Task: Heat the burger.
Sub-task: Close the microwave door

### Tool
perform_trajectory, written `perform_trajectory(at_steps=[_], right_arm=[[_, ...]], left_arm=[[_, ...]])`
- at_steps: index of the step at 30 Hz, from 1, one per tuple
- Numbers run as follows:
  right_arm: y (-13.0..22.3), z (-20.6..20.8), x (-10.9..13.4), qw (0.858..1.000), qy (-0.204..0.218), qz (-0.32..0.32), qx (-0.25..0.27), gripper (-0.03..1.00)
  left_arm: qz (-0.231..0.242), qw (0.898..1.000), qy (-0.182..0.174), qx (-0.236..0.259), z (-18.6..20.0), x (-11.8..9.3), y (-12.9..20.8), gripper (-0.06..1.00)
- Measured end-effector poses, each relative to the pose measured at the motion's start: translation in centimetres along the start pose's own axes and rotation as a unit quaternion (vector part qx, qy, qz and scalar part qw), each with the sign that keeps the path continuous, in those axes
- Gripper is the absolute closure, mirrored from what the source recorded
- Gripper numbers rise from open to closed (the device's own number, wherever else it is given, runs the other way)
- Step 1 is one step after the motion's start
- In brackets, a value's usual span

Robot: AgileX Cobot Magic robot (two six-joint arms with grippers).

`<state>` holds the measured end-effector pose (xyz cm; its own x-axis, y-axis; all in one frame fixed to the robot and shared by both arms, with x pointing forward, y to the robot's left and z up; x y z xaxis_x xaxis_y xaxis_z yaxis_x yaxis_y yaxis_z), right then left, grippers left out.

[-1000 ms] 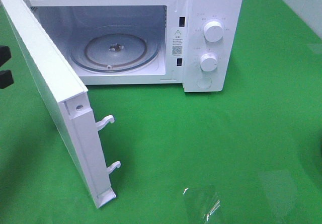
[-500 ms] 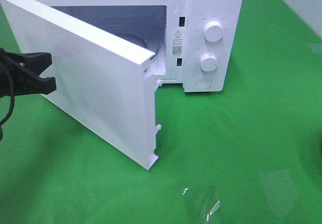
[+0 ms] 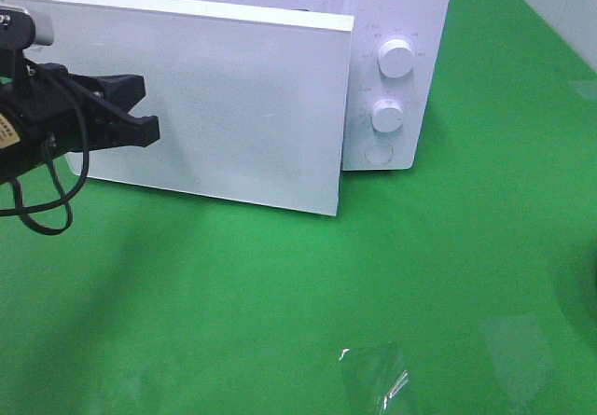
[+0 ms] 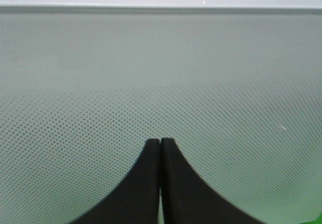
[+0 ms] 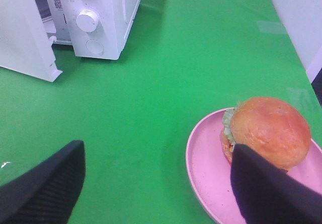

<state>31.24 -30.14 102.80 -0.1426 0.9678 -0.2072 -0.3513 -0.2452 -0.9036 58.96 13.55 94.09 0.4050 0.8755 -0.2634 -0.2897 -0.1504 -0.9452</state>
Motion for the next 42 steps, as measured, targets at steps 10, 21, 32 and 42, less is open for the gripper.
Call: perform_trajectory(at_steps=[10,21,32,42], right_arm=[[0.0,0.0,0.0,1.0,0.001,0.0,0.0,0.21],[0.0,0.0,0.0,1.0,0.002,-0.001,0.0,0.21],[0.0,0.0,0.0,1.0,0.002,-0.001,0.0,0.21],[0.0,0.0,0.0,1.0,0.002,-0.001,0.0,0.21]], left_arm=[[-0.001,1.0,0.018,0.0,-2.6,-2.2,0.4,0.94],[0.005,1.0,0.014,0.002,-5.7,-2.6,-0.4,0.94],[-0.013,0.999,0.038,0.031,-7.8,-4.8,0.8,0.94],[-0.028,0.997,0.064,0.043,-9.6,-7.4,1.2,0.94]])
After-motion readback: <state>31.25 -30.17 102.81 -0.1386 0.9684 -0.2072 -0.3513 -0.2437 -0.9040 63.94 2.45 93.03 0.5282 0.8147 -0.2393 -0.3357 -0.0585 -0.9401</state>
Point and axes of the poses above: a point on each arm's last joint axis where the gripper is mounted, z pointing back along that axis away from the gripper, x along the wrist's bending axis when the last joint is at zero, y = z × x, the point moved 8 cm from there along -z, pointing out along that axis toward the gripper, and after that the axes turned 11 degrees about z, right-handed, at the moved point
